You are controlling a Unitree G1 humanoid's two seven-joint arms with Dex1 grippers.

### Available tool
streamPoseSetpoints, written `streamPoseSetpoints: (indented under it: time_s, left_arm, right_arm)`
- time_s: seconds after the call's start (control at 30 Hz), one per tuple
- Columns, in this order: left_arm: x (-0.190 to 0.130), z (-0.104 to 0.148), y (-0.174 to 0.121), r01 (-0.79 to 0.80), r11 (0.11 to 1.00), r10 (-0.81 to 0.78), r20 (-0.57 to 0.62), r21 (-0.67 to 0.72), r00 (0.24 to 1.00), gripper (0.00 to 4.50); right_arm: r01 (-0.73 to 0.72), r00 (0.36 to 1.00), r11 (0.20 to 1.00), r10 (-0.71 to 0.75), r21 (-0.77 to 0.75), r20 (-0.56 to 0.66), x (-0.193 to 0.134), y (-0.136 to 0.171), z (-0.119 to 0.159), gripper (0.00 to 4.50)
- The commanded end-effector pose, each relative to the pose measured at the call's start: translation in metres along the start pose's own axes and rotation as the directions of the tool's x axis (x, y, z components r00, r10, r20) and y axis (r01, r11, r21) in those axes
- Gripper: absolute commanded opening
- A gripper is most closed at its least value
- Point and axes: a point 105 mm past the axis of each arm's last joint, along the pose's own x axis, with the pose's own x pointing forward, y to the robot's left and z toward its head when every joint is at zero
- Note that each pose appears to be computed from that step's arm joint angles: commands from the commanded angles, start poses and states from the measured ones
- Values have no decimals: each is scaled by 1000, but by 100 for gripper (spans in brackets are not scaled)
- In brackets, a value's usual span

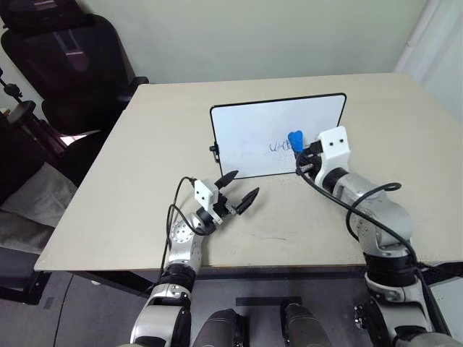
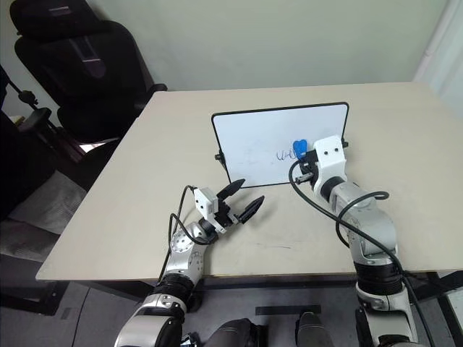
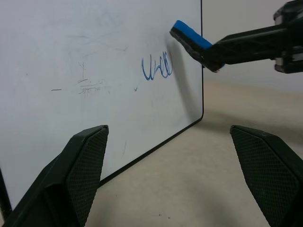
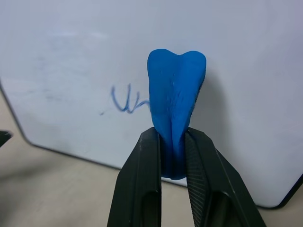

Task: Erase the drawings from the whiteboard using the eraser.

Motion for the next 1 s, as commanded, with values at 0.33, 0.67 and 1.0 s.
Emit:
streamPoseSetpoints:
  time_s: [0.33,0.67,1.0]
  left_arm:
    - [-11,-1,9,-43,999,43,-1,-17,999,450]
    - [-10,-1,11,-52,999,52,-1,-7,999,450]
    - [-9,-2,10,-54,998,54,-3,-7,999,450]
  right_arm:
    - [-58,998,996,55,-62,-39,14,26,-13,43]
    - [-12,999,997,15,-73,48,17,10,22,43]
    - [-34,999,996,31,-87,-32,21,13,0,43]
